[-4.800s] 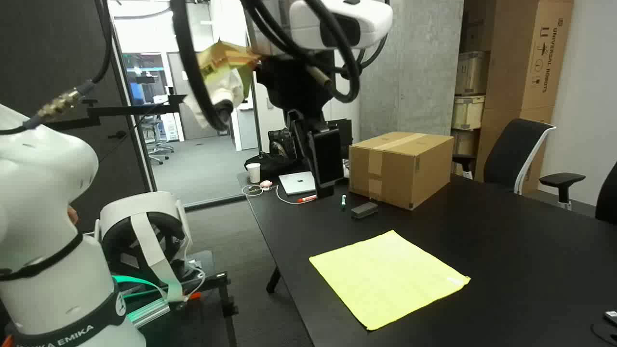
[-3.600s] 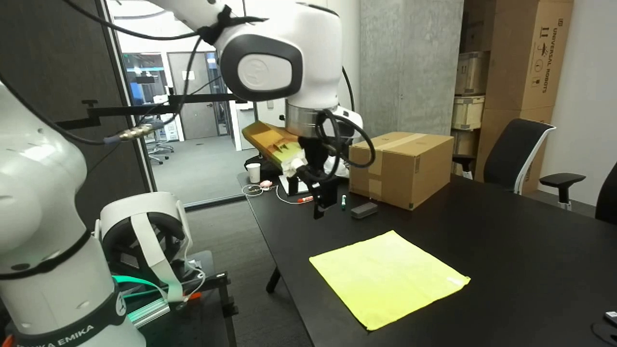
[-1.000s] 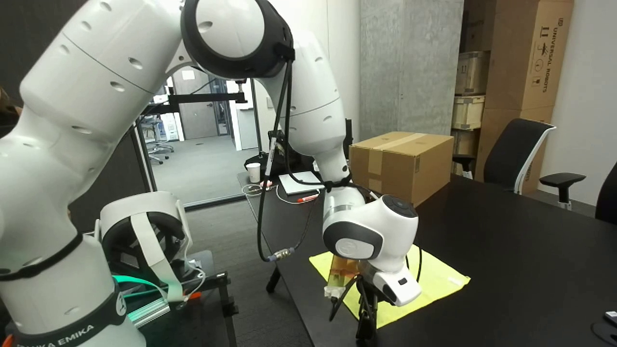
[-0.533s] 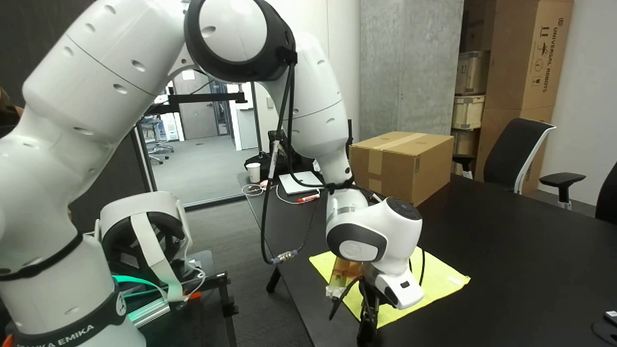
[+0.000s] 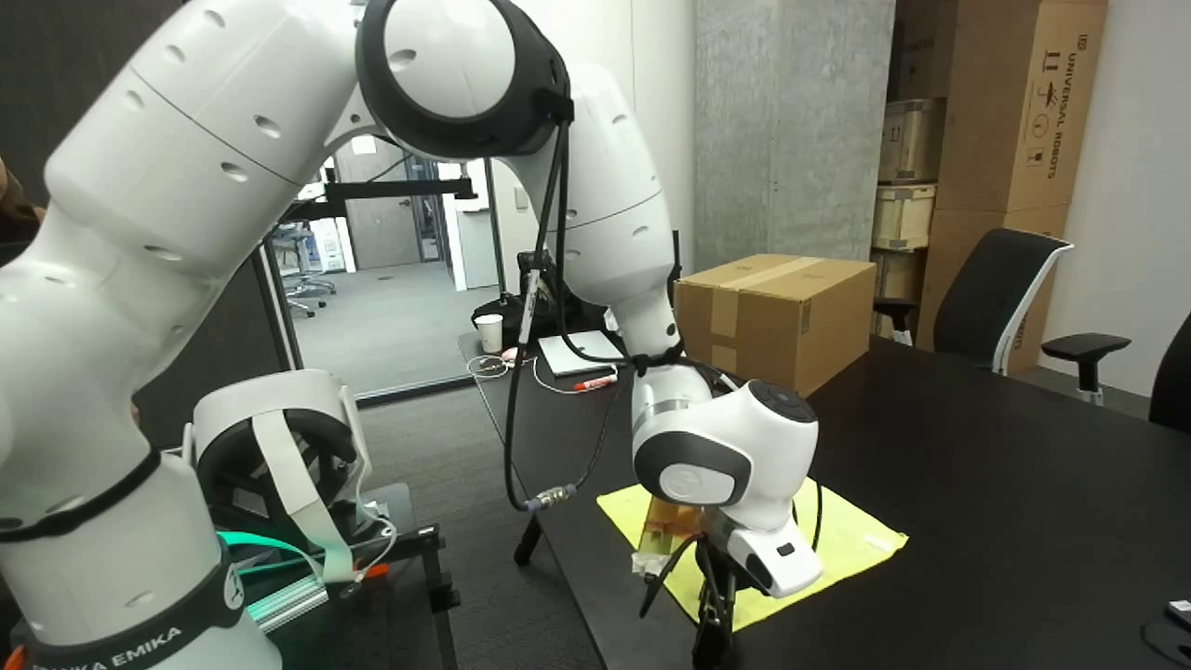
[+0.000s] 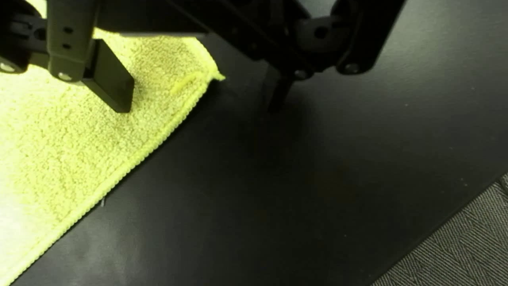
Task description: Fold the yellow towel in half from bottom to top.
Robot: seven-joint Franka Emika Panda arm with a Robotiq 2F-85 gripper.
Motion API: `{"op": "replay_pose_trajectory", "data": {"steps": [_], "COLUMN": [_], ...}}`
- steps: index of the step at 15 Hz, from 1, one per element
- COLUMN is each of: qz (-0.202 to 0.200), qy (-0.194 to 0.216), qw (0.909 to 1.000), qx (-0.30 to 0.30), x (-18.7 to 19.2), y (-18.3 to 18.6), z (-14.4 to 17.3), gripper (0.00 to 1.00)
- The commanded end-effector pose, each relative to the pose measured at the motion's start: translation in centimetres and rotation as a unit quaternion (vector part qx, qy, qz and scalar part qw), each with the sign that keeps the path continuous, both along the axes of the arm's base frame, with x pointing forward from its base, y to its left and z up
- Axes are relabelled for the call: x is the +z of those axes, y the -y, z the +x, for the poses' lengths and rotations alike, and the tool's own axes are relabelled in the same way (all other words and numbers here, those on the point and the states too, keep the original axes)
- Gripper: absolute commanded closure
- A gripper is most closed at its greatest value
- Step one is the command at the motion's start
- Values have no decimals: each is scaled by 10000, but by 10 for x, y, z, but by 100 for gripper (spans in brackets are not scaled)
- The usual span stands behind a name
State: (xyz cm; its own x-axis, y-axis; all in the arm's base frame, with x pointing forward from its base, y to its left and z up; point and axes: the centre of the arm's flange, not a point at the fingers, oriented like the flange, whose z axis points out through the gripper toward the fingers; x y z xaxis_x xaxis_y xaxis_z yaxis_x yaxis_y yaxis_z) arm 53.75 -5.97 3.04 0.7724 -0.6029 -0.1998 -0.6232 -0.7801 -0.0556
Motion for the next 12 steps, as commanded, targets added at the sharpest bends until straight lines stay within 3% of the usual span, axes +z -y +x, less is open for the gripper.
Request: {"op": "replay_pose_trajectory", "data": {"steps": [1, 2, 7, 10, 12], "qz": [-129, -134, -174, -203, -195], "qy": [-131, -145, -264, -294, -262], "qw": [9998, 9997, 9989, 9987, 9989], "qx": [125, 170, 334, 354, 337], "x": [-3, -2, -1, 4, 10], "y": [-2, -3, -5, -2, 0], "z": [6, 7, 6, -1, -6], "gripper": [40, 53, 87, 95, 89]}}
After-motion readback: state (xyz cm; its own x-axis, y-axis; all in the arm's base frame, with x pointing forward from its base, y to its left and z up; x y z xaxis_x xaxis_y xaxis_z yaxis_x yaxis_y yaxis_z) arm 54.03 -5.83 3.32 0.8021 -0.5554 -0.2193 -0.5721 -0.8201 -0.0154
